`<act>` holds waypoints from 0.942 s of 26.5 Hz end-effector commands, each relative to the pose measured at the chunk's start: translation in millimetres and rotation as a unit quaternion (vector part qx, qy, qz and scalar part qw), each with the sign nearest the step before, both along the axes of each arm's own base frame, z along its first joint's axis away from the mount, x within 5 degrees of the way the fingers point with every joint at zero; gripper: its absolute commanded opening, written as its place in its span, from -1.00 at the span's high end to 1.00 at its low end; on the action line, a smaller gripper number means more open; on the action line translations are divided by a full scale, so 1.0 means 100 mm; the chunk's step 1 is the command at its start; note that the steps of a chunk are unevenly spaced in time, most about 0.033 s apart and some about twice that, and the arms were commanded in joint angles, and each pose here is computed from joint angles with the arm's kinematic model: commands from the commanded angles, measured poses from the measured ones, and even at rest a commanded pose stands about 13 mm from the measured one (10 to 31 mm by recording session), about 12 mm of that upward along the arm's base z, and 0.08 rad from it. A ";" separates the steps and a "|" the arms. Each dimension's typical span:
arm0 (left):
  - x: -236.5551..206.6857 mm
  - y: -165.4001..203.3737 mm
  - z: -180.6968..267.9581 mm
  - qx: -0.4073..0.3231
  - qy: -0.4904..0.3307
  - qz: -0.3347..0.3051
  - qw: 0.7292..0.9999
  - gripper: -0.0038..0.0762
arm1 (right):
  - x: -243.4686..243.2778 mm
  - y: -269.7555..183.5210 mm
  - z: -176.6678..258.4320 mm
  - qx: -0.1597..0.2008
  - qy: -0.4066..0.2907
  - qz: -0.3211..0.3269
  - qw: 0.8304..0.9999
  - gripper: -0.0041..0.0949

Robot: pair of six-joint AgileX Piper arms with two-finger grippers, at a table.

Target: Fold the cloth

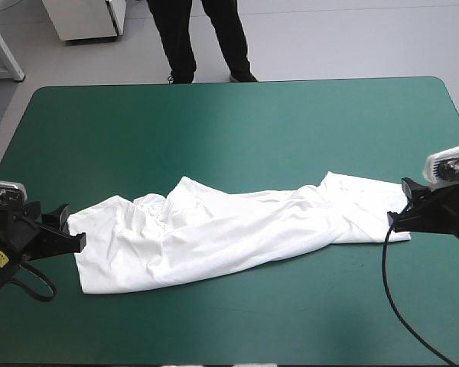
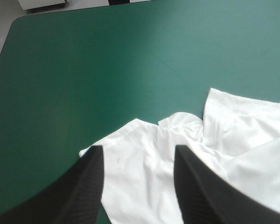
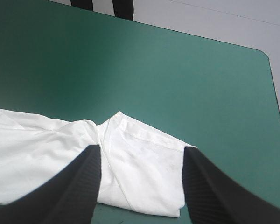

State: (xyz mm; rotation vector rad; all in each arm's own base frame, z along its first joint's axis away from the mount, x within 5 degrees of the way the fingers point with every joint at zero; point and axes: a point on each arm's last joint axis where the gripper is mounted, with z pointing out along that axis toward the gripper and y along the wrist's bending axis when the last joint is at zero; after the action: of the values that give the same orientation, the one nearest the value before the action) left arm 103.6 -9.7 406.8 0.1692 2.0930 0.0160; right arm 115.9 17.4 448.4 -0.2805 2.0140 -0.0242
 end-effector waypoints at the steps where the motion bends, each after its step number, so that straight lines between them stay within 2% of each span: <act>1: 0.00 0.00 0.16 0.008 -0.056 -0.011 0.998 0.04 | -0.02 0.00 0.15 0.008 -0.051 0.004 0.999 -0.08; 17: -0.03 0.00 0.17 0.002 -0.043 -0.009 0.999 0.04 | -0.02 0.01 0.15 0.012 -0.050 0.006 0.999 -0.08; 20: -0.04 0.02 0.11 0.014 0.042 0.006 0.999 0.04 | -0.02 0.01 0.15 0.012 -0.050 0.006 0.999 -0.08; 21: 0.02 0.07 0.01 0.052 0.152 0.032 0.987 0.04 | -0.01 0.01 0.15 0.013 -0.053 0.007 0.998 -0.08; 25: 0.35 -0.03 -0.10 0.051 0.206 0.011 0.977 0.03 | 0.00 0.04 0.13 0.029 -0.038 0.015 0.999 -0.08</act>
State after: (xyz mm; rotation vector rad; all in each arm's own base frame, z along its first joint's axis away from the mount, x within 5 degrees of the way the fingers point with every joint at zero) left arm 128.6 -9.4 395.9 0.2194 2.4595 0.1269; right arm 116.1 20.3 449.3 -0.2776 2.0063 0.0206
